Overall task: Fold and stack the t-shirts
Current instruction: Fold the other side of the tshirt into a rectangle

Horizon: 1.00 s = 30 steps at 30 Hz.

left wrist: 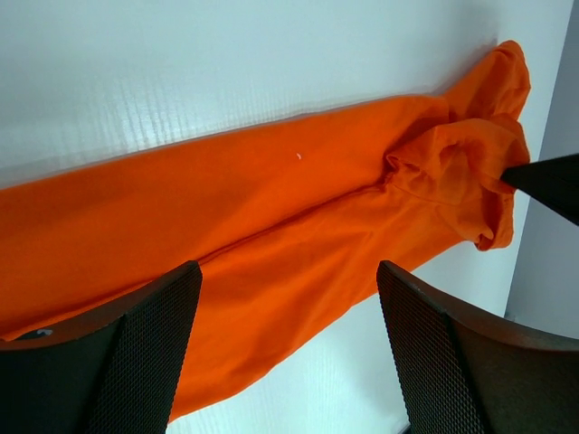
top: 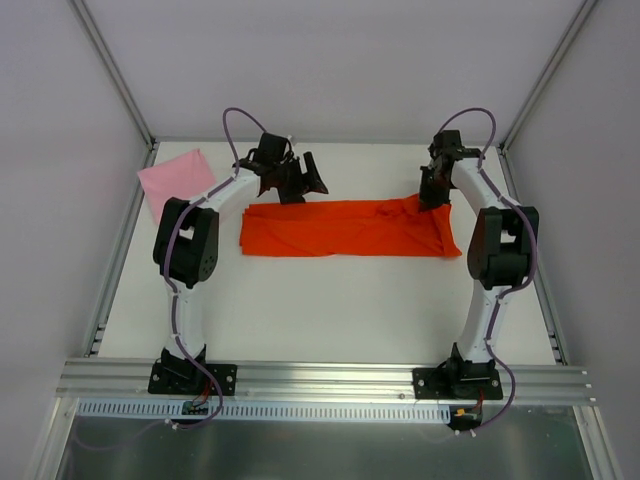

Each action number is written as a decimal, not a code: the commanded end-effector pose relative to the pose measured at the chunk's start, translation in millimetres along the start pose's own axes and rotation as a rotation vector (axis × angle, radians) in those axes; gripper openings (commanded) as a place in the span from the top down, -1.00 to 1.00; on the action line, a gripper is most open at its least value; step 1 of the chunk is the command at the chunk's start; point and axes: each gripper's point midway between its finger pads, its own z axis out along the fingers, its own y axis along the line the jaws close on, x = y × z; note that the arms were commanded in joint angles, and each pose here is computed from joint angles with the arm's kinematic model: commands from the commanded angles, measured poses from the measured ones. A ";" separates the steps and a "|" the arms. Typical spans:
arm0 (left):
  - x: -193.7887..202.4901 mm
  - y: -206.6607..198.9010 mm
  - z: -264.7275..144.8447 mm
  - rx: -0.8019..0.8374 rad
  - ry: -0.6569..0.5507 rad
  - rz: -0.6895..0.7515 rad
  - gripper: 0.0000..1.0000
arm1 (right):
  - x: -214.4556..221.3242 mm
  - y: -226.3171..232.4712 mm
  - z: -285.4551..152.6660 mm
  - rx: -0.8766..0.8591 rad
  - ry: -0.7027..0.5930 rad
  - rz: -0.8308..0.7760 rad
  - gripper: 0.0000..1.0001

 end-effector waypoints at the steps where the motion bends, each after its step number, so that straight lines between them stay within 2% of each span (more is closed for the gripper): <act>1: -13.5 -29.7 -6.8 0.083 -0.020 0.018 -0.57 | 5.9 -5.9 -25.1 0.025 -0.014 0.024 0.98; 7: -7.5 -69.5 4.1 0.162 0.001 0.030 -0.61 | 14.7 -10.8 -23.7 0.042 -0.008 0.018 0.98; 13: 4.3 -114.5 36.5 0.223 0.009 -0.095 -0.51 | -21.7 -12.2 -26.3 0.064 -0.090 0.014 0.98; 19: 8.8 -130.3 67.8 0.236 -0.045 -0.235 -0.34 | -56.3 -7.0 -20.1 0.040 -0.138 -0.003 0.98; 24: 17.6 -159.6 84.7 0.285 -0.074 -0.271 -0.27 | -65.5 -9.8 -16.6 0.039 -0.162 -0.016 0.98; 30: 31.1 -155.4 111.6 0.251 -0.081 -0.381 -0.14 | -65.4 -9.2 -9.2 -0.006 -0.149 -0.003 0.98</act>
